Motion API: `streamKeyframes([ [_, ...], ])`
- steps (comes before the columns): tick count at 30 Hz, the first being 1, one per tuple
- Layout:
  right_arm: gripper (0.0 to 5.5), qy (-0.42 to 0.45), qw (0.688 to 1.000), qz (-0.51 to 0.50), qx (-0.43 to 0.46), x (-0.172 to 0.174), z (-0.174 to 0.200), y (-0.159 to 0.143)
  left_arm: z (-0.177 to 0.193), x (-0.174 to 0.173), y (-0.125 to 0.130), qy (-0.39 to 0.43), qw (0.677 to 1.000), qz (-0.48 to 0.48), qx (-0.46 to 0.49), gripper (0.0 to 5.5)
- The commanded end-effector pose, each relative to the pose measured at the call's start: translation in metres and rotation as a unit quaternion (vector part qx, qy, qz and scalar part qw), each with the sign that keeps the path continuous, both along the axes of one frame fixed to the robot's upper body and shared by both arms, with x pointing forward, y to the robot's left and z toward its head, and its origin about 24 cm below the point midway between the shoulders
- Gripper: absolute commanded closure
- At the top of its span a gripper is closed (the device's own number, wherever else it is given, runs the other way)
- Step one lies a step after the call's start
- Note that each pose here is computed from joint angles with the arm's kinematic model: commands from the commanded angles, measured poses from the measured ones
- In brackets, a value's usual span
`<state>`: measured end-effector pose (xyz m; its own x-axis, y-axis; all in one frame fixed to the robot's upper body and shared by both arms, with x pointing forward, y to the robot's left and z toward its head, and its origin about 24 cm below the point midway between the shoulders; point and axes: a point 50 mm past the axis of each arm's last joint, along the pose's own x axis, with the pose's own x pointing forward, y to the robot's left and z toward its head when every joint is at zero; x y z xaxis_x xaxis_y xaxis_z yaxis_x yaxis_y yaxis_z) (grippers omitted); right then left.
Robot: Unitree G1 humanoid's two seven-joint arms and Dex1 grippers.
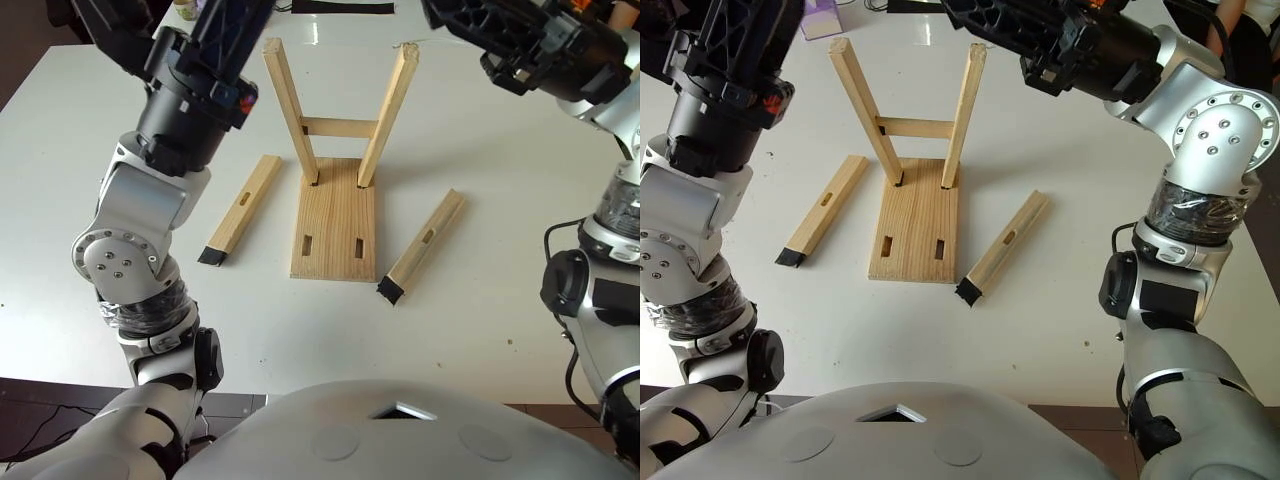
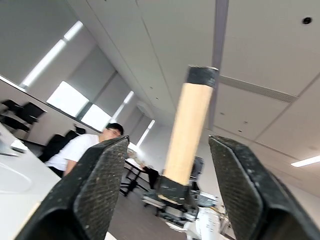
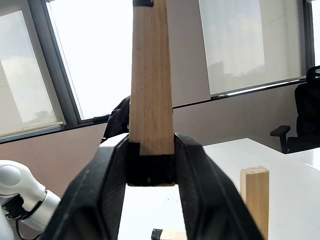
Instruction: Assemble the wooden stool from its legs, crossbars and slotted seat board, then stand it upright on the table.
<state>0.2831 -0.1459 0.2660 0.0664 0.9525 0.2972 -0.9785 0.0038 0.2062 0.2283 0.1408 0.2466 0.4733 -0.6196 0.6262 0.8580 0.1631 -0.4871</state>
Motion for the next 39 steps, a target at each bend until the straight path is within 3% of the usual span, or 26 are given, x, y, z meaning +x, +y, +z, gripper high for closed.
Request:
streamKeyframes([
  [1, 4.18, -0.011, 0.999, 0.031, -0.02, -0.002, 0.003, 0.003, 0.004, -0.01, -0.01, -0.012, 0.999, -0.047, 0.025, 2.23],
  [16, 4.18, 0.038, 0.987, 0.099, -0.124, -0.016, -0.032, -0.011, -0.007, -0.01, -0.011, -0.035, 0.987, -0.085, 0.129, 2.23],
  [25, 4.18, 0.041, 0.982, 0.119, -0.141, -0.023, -0.038, -0.011, -0.011, -0.005, -0.007, -0.047, 0.984, -0.083, 0.15, 2.23],
  [37, 4.18, 0.047, 0.978, 0.121, -0.163, -0.025, -0.045, -0.011, -0.013, -0.012, -0.008, -0.076, 0.98, -0.089, 0.16, 4.09],
  [39, 4.18, 0.047, 0.977, 0.123, -0.169, -0.026, -0.047, -0.011, -0.013, -0.012, -0.008, -0.081, 0.98, -0.088, 0.161, 4.19],
])
